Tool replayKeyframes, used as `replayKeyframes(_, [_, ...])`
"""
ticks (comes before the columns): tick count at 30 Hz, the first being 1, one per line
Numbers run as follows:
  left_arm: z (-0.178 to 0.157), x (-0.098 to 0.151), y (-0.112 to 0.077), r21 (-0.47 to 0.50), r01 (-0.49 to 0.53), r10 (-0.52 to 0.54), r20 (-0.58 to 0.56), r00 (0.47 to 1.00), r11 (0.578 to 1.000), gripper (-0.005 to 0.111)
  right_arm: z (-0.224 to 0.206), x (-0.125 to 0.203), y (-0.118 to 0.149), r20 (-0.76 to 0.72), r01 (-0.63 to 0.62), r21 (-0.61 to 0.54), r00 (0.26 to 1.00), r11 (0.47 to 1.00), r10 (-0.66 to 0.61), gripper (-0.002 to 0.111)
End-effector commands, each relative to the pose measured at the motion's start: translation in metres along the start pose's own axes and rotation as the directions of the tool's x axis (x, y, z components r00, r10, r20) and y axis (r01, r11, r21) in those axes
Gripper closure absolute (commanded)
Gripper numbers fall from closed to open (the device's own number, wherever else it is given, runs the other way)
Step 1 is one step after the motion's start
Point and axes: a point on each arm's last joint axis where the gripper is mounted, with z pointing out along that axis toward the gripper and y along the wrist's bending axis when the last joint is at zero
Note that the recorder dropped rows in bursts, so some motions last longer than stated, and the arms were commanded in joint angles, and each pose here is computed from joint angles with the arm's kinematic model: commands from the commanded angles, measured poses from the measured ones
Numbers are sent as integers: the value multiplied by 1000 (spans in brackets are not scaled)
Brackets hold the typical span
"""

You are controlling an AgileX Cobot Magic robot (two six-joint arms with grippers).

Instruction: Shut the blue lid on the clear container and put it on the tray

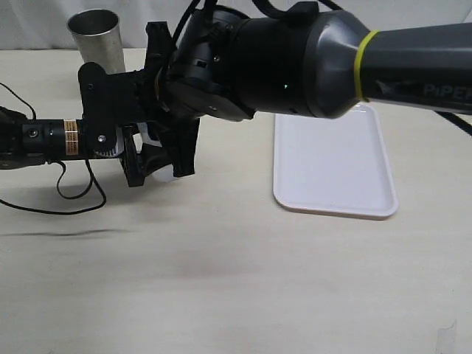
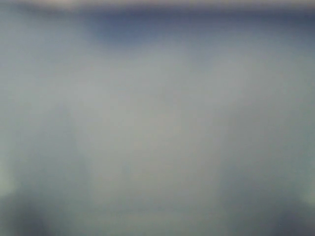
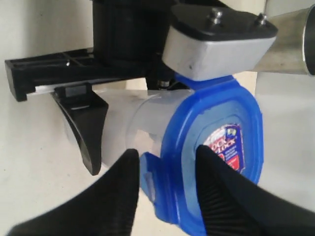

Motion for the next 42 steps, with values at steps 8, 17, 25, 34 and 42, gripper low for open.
replayKeyframes(8, [-1, -11, -4, 54, -50, 45, 82, 996, 997, 107, -41, 16, -16, 65, -291, -36, 954, 956, 293, 63])
replayKeyframes(17, [-10, -6, -1, 51, -248, 244, 76, 967, 967, 107, -84, 30, -40, 282, -417, -171, 847, 893, 450, 63])
replayKeyframes(25, [-7, -7, -7, 75, -516, 509, 98, 855, 853, 107, -104, 43, -61, 372, -554, -258, 699, 792, 610, 63])
replayKeyframes(34, [15, -15, -25, 136, -593, 575, 150, 804, 794, 107, -67, 48, -64, 128, -507, -529, 745, 680, 655, 63])
replayKeyframes(42, [15, -15, -25, 132, -592, 574, 149, 805, 795, 107, -46, 47, -55, -9, -402, -567, 875, 719, 483, 65])
